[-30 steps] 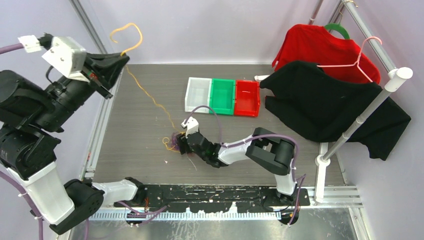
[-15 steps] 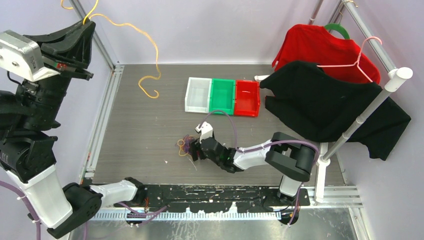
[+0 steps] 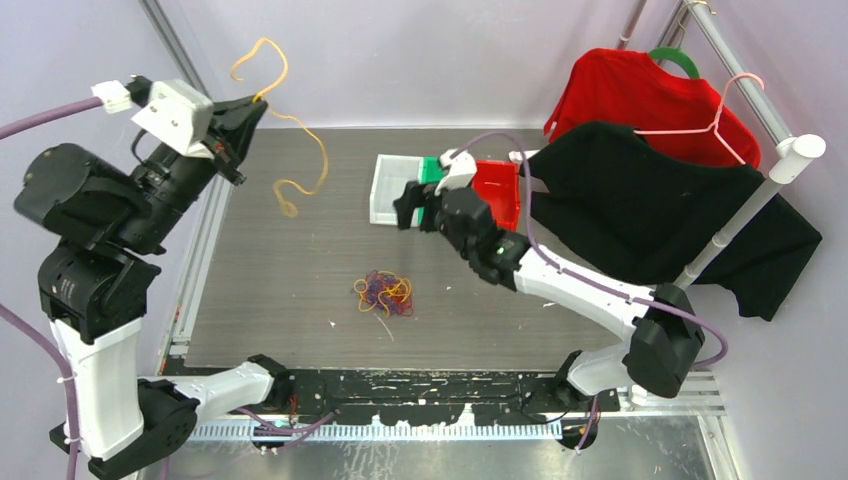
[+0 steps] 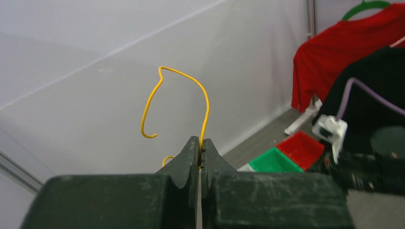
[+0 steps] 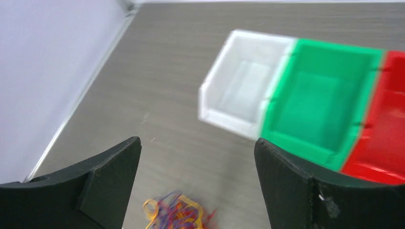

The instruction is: Untangle the cables

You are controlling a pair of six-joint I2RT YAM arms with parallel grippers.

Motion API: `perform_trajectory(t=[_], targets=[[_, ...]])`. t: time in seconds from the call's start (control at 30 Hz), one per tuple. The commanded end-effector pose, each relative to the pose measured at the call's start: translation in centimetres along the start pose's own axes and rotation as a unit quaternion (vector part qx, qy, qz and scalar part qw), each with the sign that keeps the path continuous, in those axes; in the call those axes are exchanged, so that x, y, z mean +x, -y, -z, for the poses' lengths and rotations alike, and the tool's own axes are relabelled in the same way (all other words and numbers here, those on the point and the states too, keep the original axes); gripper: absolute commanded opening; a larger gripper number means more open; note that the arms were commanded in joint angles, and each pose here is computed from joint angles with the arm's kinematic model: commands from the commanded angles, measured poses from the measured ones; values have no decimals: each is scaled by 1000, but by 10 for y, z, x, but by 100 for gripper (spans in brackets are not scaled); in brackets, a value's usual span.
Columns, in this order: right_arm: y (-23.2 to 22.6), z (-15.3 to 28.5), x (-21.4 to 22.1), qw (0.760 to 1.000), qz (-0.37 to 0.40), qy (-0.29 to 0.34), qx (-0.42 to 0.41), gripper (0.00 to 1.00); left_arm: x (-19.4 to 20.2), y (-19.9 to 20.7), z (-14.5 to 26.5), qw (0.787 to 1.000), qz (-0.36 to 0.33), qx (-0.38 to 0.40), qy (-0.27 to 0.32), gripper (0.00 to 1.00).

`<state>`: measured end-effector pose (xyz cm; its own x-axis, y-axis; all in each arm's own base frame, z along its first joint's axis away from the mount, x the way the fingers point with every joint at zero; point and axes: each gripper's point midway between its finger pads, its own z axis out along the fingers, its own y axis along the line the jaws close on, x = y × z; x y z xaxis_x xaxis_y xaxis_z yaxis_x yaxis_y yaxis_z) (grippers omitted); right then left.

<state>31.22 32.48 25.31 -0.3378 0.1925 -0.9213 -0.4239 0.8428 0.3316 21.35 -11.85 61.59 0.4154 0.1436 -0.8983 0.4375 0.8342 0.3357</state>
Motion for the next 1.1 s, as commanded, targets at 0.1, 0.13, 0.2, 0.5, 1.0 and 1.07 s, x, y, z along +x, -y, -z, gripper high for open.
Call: perform_trajectory(t=[0.1, 0.13, 0.2, 0.5, 1.0, 1.07], targets=[[121, -34, -27, 982, 4, -19, 187, 88, 49, 34, 8, 994, 29, 67, -83, 0], [130, -41, -26, 980, 11, -23, 199, 87, 59, 39, 10, 991, 32, 76, -101, 0], [148, -55, -24, 975, 20, -34, 220, 86, 70, 44, 14, 989, 33, 86, -117, 0], [190, -108, 8, 956, 51, -84, 275, 77, 94, 62, 30, 978, 35, 126, -160, 0], [234, -91, -6, 939, 37, -76, 335, 73, 117, 78, 35, 968, 33, 162, -187, 0], [242, -91, 0, 936, 38, -86, 340, 73, 119, 79, 35, 967, 33, 166, -190, 0]])
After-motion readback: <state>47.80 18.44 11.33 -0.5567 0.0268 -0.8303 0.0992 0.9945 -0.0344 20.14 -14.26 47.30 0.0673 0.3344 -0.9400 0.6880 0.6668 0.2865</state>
